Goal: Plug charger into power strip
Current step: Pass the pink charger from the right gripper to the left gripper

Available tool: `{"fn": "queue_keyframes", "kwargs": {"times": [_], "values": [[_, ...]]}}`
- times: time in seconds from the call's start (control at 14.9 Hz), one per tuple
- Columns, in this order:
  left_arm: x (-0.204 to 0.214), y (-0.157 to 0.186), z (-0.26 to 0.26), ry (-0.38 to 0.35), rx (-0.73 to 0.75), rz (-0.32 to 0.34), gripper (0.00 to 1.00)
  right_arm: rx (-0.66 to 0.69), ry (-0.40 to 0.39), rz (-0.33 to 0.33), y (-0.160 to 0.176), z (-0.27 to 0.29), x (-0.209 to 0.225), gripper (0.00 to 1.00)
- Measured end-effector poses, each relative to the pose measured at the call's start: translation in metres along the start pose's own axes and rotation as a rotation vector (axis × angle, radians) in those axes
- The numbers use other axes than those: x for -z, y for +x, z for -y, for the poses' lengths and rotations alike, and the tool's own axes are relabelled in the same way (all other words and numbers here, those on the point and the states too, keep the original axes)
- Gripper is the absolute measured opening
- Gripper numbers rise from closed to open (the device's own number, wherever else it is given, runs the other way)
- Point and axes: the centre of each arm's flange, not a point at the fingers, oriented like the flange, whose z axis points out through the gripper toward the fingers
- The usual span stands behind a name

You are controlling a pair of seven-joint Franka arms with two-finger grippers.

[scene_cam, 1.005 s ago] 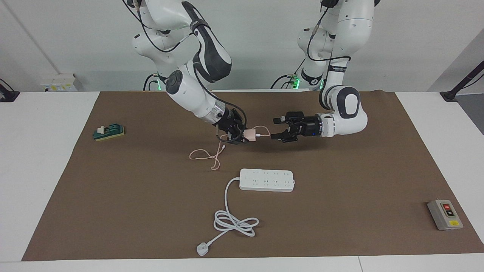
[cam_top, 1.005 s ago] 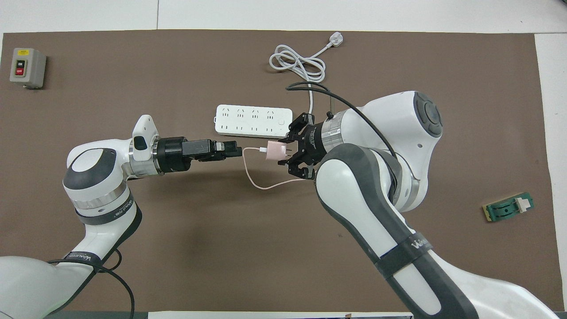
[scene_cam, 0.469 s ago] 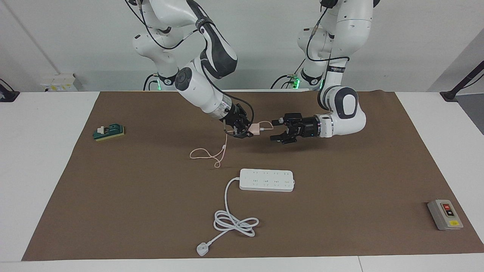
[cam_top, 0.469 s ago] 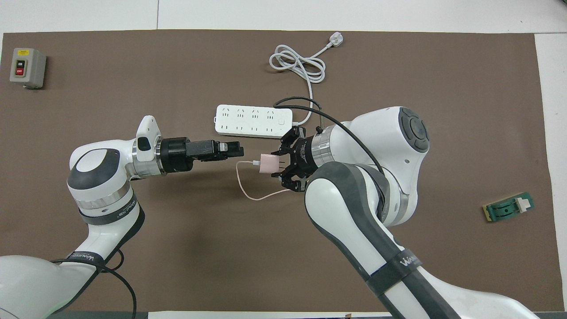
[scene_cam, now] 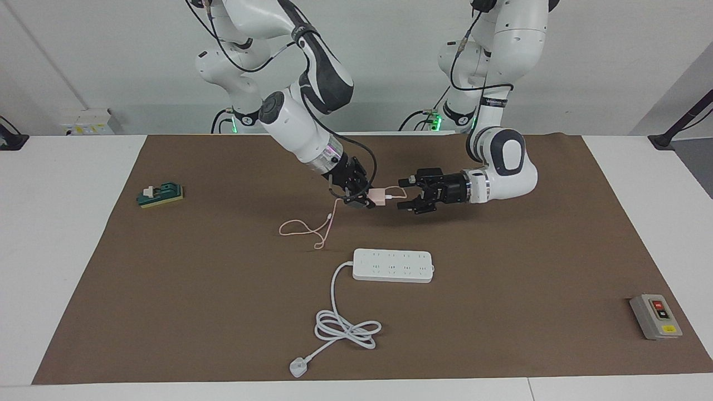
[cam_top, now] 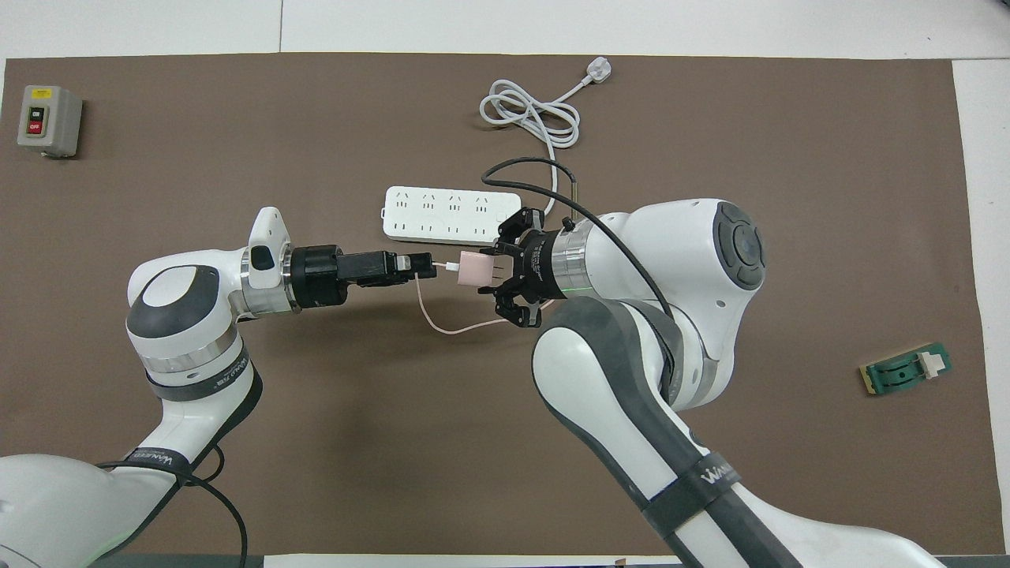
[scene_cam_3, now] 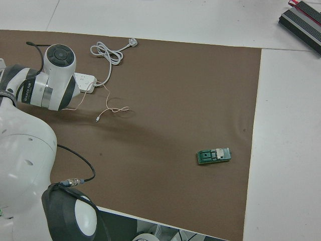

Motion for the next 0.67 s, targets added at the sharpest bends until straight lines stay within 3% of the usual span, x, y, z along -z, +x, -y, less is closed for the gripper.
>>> {"fn": "queue_keyframes", "kwargs": {"times": [0.34, 0.67], "values": [[-0.007, -0.003, 0.000, 0.004, -0.005, 0.011, 1.00, 0.024, 0.041, 0.005, -0.013, -0.006, -0.005, 0.48], [-0.007, -0.003, 0.001, 0.007, -0.006, 0.010, 1.00, 0.043, 0.031, 0.003, -0.018, -0.012, -0.011, 0.48]]}}
